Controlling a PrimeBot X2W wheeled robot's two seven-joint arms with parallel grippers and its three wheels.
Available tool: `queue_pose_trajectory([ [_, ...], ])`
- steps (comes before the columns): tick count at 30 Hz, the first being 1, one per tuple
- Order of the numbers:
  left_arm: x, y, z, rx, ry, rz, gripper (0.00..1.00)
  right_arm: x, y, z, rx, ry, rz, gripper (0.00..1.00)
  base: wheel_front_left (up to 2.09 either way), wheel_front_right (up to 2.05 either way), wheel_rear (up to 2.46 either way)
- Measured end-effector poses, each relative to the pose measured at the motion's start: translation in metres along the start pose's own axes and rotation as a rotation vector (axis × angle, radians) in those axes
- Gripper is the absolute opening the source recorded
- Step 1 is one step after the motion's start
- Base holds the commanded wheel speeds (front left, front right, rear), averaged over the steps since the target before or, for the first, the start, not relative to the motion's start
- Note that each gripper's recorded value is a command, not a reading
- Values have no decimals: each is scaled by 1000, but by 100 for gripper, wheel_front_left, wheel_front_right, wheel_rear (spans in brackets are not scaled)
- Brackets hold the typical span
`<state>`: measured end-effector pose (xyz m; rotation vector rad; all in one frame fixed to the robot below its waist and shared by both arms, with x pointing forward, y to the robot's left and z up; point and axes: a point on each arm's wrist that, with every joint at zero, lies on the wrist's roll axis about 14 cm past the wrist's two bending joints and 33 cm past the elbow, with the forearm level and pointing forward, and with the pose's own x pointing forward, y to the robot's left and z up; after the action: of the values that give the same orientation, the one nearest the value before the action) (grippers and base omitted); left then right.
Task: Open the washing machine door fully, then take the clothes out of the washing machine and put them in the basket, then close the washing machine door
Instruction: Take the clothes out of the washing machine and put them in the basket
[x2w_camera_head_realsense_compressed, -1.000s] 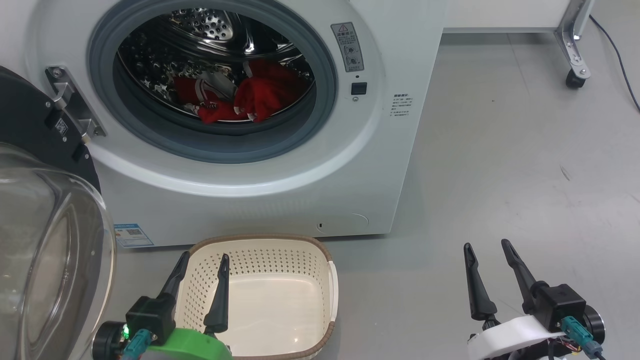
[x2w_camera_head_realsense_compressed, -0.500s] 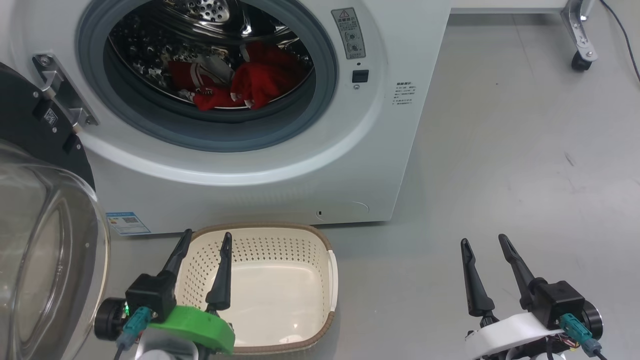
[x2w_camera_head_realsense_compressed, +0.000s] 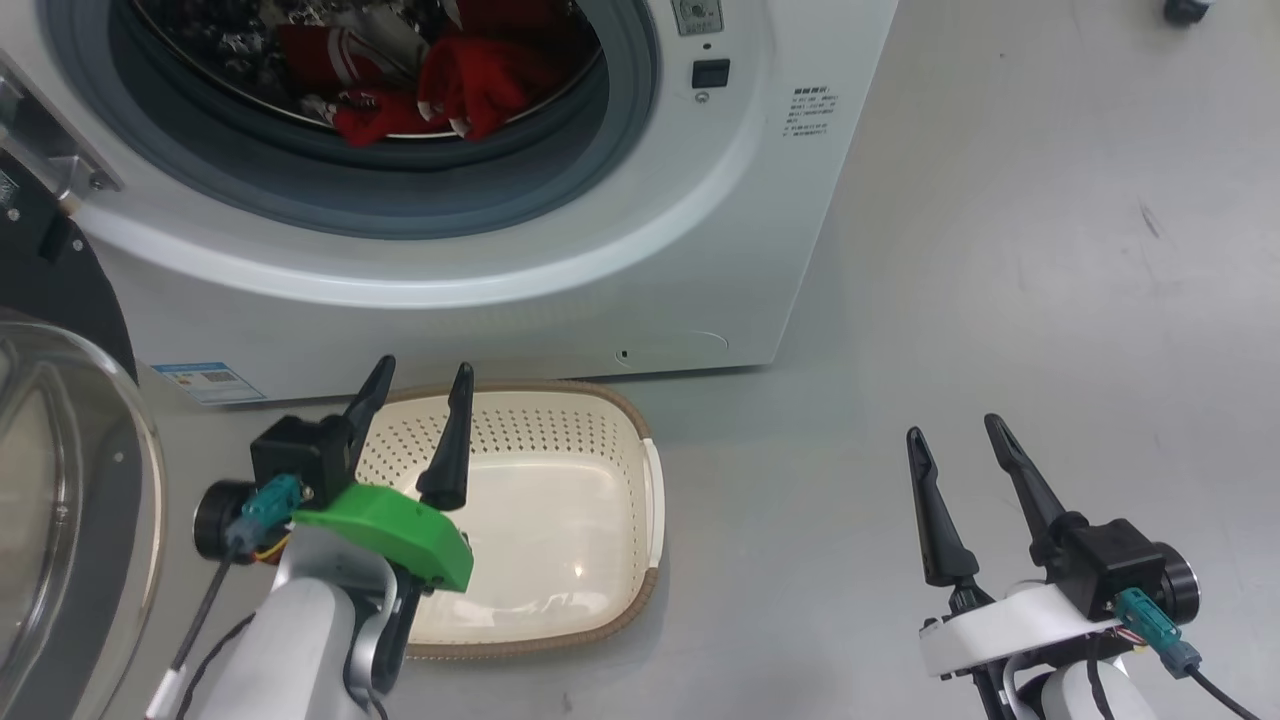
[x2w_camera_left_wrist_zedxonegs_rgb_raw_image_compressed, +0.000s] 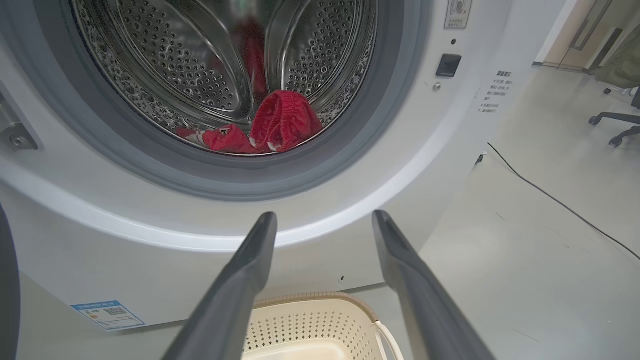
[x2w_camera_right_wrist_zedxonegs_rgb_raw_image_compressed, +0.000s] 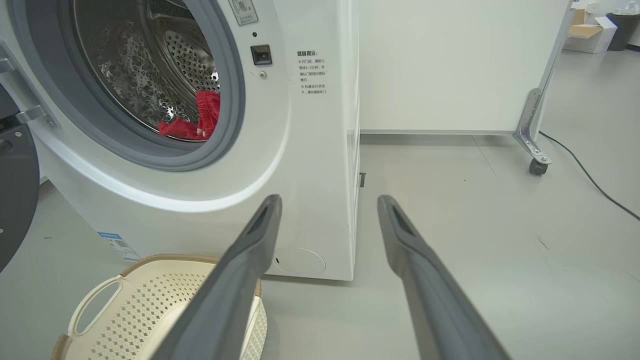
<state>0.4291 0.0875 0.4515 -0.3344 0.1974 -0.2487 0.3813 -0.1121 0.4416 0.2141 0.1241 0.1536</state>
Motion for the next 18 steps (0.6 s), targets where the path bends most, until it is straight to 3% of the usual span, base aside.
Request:
queue_pose_trajectory([
  [14,92,1,-5,-98,125,-83,100,37,-11,-15,31,21,-8,100,0,0,0],
  [18,121,3,0,-83,145,-110,100,47,-16,-25,42,41,-17,100,0,0,0],
])
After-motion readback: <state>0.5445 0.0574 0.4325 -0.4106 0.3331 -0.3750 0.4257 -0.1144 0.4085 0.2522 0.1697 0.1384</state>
